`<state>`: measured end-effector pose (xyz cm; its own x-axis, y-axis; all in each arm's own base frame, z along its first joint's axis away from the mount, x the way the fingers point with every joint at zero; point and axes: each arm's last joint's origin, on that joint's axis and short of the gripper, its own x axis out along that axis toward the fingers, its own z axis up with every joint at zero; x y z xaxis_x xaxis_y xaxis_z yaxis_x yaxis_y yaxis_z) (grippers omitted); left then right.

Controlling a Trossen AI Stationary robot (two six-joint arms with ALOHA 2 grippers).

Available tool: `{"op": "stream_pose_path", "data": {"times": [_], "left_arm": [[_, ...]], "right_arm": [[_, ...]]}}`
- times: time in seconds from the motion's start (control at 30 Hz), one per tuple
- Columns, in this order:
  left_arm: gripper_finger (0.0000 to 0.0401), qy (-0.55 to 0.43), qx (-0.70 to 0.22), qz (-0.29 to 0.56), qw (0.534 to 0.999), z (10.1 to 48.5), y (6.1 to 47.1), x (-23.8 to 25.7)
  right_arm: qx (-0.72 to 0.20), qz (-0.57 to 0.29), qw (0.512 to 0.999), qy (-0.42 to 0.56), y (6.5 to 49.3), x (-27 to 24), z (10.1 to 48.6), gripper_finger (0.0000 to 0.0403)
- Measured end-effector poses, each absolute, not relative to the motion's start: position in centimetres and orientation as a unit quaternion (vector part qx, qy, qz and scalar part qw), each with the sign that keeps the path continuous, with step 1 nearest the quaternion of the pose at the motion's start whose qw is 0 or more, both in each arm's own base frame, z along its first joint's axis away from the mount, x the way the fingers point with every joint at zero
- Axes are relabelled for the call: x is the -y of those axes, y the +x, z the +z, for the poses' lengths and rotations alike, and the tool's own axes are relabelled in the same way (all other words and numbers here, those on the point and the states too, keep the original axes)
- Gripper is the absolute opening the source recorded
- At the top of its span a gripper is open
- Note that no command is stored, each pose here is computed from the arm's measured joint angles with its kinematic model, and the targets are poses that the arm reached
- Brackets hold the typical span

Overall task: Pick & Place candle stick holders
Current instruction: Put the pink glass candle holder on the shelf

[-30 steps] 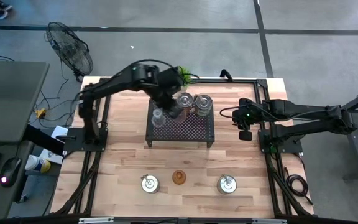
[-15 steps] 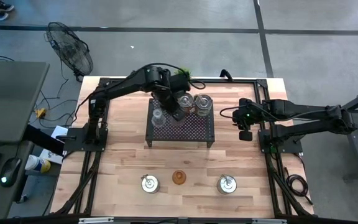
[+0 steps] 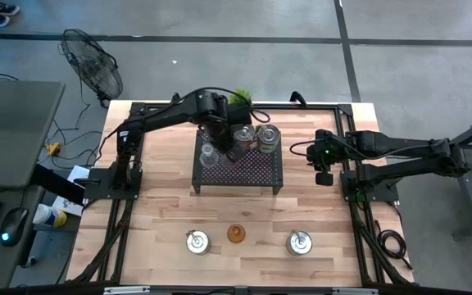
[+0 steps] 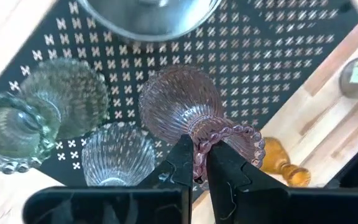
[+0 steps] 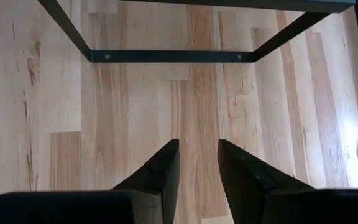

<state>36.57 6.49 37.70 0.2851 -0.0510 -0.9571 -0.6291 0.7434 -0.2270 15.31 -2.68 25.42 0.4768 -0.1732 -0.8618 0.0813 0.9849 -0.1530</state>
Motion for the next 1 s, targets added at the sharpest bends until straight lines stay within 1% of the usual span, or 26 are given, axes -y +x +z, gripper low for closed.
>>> {"op": "stream_pose_path", "data": {"times": [0.17,0.7,0.87,1.0], "left_arm": [[0.0015,-0.303,-0.576,0.183,0.737,37.2,36.6,-6.6],[0.0015,-0.323,-0.566,0.226,0.724,37.0,36.3,-8.3],[0.0015,-0.341,-0.569,0.203,0.720,37.0,36.3,-8.1],[0.0015,-0.342,-0.568,0.208,0.719,37.0,36.3,-8.0]], "right_arm": [[-0.506,-0.074,0.858,-0.046,15.3,2.7,25.4,0.0101],[-0.506,-0.074,0.858,-0.046,15.3,2.7,25.4,0.0101],[-0.506,-0.073,0.858,-0.047,15.3,2.7,25.4,0.0101],[-0.506,-0.073,0.858,-0.047,15.3,2.7,25.4,0.0101]]}}
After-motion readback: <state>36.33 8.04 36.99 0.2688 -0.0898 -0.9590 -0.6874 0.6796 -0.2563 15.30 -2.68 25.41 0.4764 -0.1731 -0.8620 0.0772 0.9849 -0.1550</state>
